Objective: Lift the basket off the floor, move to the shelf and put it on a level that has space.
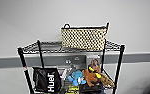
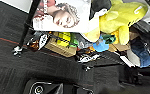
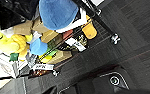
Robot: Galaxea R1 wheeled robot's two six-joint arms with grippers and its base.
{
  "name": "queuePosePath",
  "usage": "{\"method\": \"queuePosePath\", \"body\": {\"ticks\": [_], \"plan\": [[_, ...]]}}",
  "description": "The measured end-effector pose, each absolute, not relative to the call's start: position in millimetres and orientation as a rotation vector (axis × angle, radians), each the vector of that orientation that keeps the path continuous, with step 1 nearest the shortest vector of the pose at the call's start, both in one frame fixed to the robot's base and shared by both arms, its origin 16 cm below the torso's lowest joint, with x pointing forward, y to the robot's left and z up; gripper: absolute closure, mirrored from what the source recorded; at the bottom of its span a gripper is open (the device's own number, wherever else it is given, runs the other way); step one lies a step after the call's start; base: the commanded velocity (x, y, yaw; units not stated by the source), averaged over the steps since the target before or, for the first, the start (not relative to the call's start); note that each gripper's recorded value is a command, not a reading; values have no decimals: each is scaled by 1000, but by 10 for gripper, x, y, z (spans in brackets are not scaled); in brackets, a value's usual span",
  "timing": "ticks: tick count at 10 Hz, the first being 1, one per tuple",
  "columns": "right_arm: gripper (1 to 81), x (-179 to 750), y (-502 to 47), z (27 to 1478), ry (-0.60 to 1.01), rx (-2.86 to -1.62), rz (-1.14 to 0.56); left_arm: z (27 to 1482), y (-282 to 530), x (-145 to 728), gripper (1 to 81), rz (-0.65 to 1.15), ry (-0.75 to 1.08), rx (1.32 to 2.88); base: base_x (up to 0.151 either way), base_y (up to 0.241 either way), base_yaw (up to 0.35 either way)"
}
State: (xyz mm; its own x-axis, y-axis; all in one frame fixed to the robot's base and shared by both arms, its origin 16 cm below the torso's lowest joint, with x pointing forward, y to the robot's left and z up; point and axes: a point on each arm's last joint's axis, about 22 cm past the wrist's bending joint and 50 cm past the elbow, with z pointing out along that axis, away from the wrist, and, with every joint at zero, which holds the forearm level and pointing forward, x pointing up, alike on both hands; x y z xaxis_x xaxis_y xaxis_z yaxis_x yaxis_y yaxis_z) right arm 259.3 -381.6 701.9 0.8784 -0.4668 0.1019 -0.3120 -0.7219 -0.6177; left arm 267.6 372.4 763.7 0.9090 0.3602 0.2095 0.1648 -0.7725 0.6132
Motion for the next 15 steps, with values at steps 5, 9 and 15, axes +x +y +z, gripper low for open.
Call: {"method": "queuePosePath", "body": {"ticks": [5, 9, 15], "plan": [[10, 2166, -3430, 6366, 514, -2467, -271, 6871, 3324, 2291, 10, 360, 356, 2457, 0, 0, 0], [10, 1961, -3204, 5834, 513, -2512, -245, 6355, 3178, 2076, 10, 332, 357, 2490, 0, 0, 0], [10, 1590, -2956, 5245, 491, -2587, -205, 5719, 2829, 1812, 10, 292, 334, 2532, 0, 0, 0]]}}
